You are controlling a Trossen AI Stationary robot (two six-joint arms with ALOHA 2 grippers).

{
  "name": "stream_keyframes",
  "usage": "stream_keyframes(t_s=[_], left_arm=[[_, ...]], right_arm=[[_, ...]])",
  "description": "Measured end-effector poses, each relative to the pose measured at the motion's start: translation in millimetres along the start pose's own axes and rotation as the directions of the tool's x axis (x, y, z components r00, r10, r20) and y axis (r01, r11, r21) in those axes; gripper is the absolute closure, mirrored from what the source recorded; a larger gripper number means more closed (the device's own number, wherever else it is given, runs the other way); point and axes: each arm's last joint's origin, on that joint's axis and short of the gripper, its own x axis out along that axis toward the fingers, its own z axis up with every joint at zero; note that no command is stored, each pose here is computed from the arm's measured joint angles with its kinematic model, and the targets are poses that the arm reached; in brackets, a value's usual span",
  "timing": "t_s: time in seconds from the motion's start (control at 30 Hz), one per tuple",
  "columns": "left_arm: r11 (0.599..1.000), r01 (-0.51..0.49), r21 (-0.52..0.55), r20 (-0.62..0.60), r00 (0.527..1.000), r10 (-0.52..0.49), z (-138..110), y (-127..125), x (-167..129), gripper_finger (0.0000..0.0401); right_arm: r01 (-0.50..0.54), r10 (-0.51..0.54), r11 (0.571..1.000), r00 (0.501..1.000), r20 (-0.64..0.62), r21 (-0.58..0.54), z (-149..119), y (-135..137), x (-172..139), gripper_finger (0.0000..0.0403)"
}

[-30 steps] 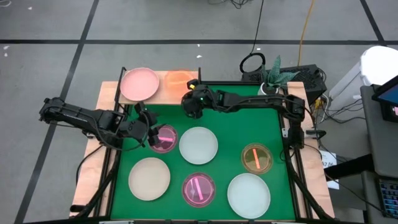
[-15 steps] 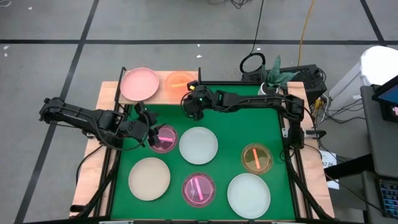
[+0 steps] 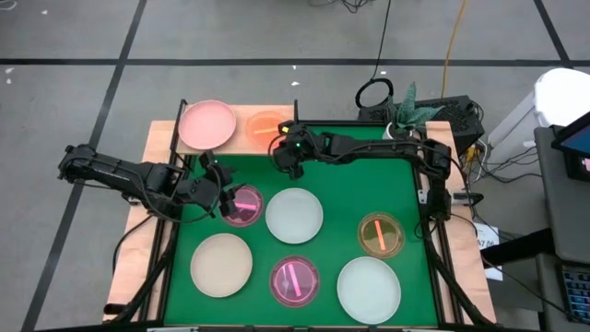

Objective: Place and stack plates onto a shelf
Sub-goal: Put the top orange plate on the shelf

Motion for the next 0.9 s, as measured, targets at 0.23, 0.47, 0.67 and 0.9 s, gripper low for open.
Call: stream_keyframes(t_s=[0.23,0.47,0.67,0.9], left_arm=[[1.0,0.0,0.008,0.0,1.0,0.0,0.0,0.0,0.0,0.0181],[1.0,0.0,0.006,0.001,1.0,0.0,0.1,0.0,0.0,0.0181],[1.0,0.0,-0.002,0.001,1.0,0.0,0.1,-0.1,0.0,0.0181],[1.0,0.001,-0.016,0.001,1.0,-0.001,0.2,-0.1,0.0,0.0181]], right_arm=[[0.01,-0.01,1.0,1.0,-0.005,0.009,-4.0,-4.3,0.4,0.0403],[0.012,-0.012,1.0,1.0,-0.007,0.01,-4.5,-4.8,0.5,0.0388],[0.018,-0.018,0.999,1.0,-0.012,0.048,-7.6,-7.6,0.9,0.0365],[0.031,-0.03,0.996,1.0,-0.006,0.089,-7.5,-9.2,1.0,0.0331]])
